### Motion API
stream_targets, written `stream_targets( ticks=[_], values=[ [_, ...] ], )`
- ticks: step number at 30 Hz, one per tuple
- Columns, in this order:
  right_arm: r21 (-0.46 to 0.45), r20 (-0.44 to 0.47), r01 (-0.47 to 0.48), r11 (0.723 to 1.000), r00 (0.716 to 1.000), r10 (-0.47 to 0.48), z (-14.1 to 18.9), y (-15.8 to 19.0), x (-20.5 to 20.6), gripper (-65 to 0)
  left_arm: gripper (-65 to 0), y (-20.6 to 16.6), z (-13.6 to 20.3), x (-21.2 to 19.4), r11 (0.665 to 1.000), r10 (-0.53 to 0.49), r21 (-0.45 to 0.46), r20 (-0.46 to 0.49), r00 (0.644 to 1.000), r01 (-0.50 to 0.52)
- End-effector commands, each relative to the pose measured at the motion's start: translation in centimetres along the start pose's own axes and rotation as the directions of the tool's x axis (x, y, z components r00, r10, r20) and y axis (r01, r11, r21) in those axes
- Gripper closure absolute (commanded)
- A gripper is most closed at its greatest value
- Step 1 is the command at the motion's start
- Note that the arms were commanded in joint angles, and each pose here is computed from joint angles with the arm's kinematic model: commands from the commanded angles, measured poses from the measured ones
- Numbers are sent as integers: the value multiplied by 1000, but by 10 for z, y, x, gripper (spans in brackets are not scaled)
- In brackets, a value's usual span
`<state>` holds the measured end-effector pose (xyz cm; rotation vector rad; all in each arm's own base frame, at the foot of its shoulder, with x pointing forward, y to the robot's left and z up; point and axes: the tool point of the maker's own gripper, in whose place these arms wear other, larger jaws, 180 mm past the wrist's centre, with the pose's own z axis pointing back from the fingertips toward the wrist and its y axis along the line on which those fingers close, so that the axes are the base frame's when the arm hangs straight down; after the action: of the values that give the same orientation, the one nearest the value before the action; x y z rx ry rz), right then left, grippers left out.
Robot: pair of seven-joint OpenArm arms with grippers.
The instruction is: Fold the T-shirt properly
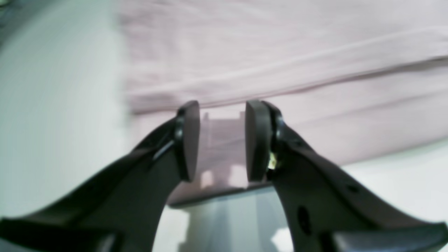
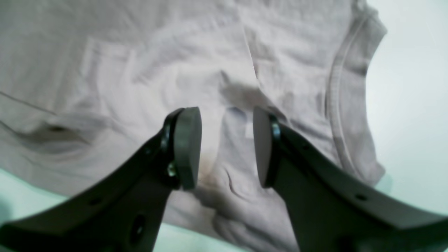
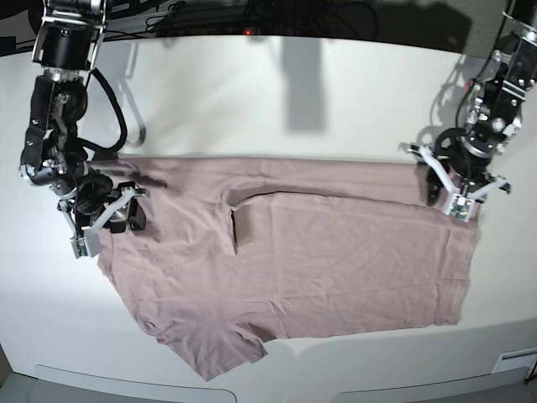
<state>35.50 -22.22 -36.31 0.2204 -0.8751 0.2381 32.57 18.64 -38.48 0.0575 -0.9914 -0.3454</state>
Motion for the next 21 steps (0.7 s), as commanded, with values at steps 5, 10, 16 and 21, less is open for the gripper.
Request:
stream_targets(
  ticks=[5, 10, 16, 21],
  values=[
    [-8, 45, -20, 1000, 999, 21, 5, -5, 14, -255, -215, -18, -9, 7, 999, 47, -11, 31, 998, -47],
    [-5, 20, 9, 1000, 1000, -9, 1, -7, 0, -255, -215, -8, -12, -4, 999, 37, 22, 7, 999, -37],
    [-4, 15, 50, 999, 999, -50, -5, -11, -13, -255, -215, 22, -15, -24, 990, 115, 83, -13, 993, -114],
    [-4, -11, 69, 998, 998, -69, -7, -12, -24, -255, -215, 14, -17, -28, 989, 145, 25, -15, 989, -144]
  ],
)
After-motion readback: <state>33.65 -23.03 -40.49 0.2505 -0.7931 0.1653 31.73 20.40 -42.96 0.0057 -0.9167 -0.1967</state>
